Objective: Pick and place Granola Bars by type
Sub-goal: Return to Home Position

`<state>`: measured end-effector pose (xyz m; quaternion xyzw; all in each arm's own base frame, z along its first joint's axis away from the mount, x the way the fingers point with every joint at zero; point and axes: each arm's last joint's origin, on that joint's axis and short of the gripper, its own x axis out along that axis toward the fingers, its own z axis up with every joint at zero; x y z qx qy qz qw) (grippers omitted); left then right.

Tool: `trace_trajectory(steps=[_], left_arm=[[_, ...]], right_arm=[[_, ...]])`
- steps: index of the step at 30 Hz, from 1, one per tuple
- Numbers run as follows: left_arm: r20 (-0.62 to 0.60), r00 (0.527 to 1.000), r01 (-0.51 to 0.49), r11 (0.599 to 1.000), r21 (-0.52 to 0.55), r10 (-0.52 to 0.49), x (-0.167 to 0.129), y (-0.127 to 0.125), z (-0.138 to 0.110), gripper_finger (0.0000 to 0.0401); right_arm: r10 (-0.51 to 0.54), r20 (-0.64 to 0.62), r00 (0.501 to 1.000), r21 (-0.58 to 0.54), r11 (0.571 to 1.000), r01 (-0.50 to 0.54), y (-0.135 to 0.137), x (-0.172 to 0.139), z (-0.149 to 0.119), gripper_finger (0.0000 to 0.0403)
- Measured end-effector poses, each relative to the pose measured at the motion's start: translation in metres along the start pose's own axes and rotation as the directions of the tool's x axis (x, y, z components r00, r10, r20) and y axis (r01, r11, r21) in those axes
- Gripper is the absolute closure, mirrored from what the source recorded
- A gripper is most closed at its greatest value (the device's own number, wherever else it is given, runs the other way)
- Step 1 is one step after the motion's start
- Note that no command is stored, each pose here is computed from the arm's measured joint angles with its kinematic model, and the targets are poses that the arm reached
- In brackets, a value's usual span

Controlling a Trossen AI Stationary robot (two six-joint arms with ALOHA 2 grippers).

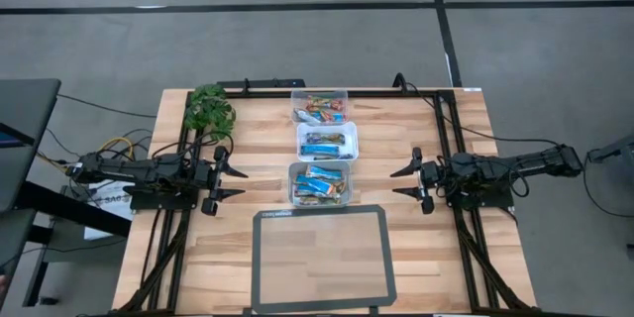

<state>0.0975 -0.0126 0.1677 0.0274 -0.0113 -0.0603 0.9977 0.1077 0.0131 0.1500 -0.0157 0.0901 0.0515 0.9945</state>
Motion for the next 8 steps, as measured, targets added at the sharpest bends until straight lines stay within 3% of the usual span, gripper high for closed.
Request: trace_trajectory(steps=[8], left_arm=[[0.000, 1.000, 0.000, 1.000, 0.000, 0.000, 0.0000, 0.0000, 0.0000, 0.0215]], right_arm=[[0.000, 0.000, 1.000, 0.000, 1.000, 0.000, 0.0000, 0.0000, 0.0000, 0.0210]])
